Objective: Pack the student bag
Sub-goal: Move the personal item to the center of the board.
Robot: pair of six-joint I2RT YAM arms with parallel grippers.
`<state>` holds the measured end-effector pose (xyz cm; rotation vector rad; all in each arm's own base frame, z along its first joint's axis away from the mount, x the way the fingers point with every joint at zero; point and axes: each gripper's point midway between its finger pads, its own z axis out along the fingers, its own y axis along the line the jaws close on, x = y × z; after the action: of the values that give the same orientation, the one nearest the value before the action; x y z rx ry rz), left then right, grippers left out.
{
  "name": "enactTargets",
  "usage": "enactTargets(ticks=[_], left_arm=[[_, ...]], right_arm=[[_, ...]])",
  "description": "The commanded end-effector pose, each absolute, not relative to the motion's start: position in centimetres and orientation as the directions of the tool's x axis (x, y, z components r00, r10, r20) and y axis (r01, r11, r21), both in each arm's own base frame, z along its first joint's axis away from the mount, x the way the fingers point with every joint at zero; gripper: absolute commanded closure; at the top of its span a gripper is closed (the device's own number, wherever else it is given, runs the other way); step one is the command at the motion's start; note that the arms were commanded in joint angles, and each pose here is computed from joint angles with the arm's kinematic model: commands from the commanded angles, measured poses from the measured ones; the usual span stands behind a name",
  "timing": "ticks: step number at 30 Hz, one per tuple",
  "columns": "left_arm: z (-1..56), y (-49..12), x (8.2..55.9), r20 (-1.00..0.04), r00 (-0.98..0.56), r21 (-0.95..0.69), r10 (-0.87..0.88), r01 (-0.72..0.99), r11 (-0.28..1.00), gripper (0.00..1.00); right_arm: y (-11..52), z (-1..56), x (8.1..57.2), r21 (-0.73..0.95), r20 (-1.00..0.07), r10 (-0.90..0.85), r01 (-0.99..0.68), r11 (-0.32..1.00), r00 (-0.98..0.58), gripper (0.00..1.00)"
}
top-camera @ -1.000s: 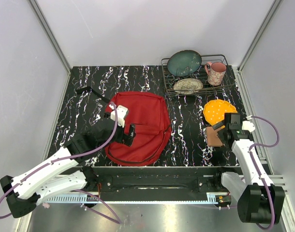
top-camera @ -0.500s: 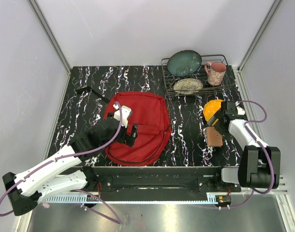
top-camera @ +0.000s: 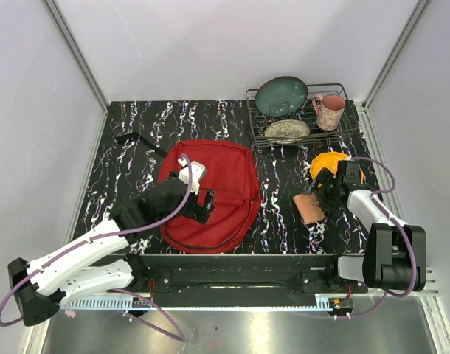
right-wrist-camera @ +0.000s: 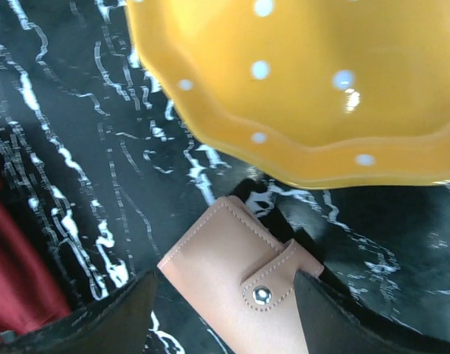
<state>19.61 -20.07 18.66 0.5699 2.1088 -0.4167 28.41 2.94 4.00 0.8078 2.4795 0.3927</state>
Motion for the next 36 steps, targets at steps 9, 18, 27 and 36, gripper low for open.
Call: enactTargets(ticks=[9, 18, 27, 36], left_arm=[[21.3, -27.3, 19.6, -0.832, -0.554, -0.38, 0.022, 0.599, 0.705, 0.01], [19.5, -36.4, 18.4, -0.74, -0.673, -0.543, 0.003, 0.599, 0.588, 0.01], [17.1, -43.6, 17.5, -0.683, -0.729, -0.599, 0.043, 0.593, 0.538, 0.01], [13.8, -47.3, 18.9, -0.623, -0.782, -0.643, 0.012, 0.521, 0.561, 0.01]], right_arm=[[8.8, 6.2, 29.2, 0.73, -0.189, 0.719, 0.395, 0.558, -0.669, 0.22], [5.5, 10.5, 27.6, 0.617, -0.389, 0.702, 0.398, 0.679, -0.596, 0.2], [2.9, 7.3, 26.4, 0.467, -0.378, 0.714, 0.545, 0.696, -0.589, 0.16], [4.6, 6.2, 27.5, 0.529, -0.336, 0.696, 0.484, 0.697, -0.635, 0.17]])
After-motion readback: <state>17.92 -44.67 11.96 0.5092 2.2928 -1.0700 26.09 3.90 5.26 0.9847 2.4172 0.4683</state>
